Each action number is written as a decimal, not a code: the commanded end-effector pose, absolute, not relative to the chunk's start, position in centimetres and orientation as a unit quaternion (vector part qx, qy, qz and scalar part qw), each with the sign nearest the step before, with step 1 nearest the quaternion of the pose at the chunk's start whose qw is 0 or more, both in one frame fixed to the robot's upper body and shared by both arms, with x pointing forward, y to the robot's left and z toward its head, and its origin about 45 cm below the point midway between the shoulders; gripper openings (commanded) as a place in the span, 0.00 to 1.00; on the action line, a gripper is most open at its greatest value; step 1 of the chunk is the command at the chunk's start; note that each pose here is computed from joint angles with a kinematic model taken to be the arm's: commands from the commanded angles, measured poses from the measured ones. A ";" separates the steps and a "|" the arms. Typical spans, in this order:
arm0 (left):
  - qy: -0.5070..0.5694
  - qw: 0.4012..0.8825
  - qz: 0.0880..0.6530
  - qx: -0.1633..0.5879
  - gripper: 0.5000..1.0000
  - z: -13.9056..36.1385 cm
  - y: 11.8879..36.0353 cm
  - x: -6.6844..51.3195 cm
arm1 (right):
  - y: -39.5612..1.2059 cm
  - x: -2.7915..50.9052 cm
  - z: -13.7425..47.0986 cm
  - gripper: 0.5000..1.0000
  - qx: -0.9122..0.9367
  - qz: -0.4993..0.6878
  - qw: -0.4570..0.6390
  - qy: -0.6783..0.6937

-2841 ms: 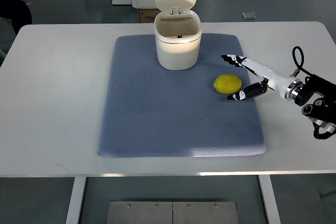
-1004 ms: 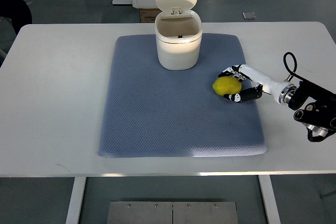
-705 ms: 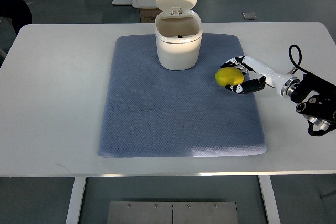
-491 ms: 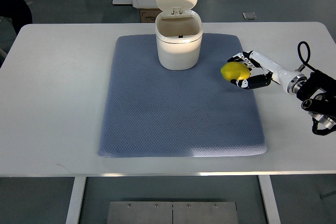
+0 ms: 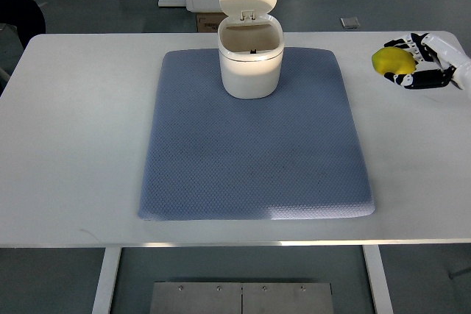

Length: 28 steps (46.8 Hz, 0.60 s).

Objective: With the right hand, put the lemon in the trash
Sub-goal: 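Lift the lemon with the right hand up off the mat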

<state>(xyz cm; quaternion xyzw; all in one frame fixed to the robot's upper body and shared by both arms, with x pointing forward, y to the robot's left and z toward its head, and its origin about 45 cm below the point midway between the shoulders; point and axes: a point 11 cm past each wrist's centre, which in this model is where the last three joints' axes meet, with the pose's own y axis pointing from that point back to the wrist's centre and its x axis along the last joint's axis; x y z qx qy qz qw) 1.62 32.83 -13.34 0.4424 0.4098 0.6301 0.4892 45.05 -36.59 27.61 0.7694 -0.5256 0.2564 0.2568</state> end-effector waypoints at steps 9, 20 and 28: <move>0.410 0.489 0.630 0.442 1.00 -13.3 32.8 1.6 | -37.6 45.9 29.9 0.00 0.762 0.262 0.245 -0.540; 0.410 0.489 0.630 0.442 1.00 -13.3 32.8 1.6 | -34.3 47.5 31.9 0.00 0.774 0.257 0.216 -0.537; 0.410 0.489 0.630 0.442 1.00 -13.3 32.8 1.6 | -28.2 49.0 33.5 0.00 0.799 0.261 0.182 -0.510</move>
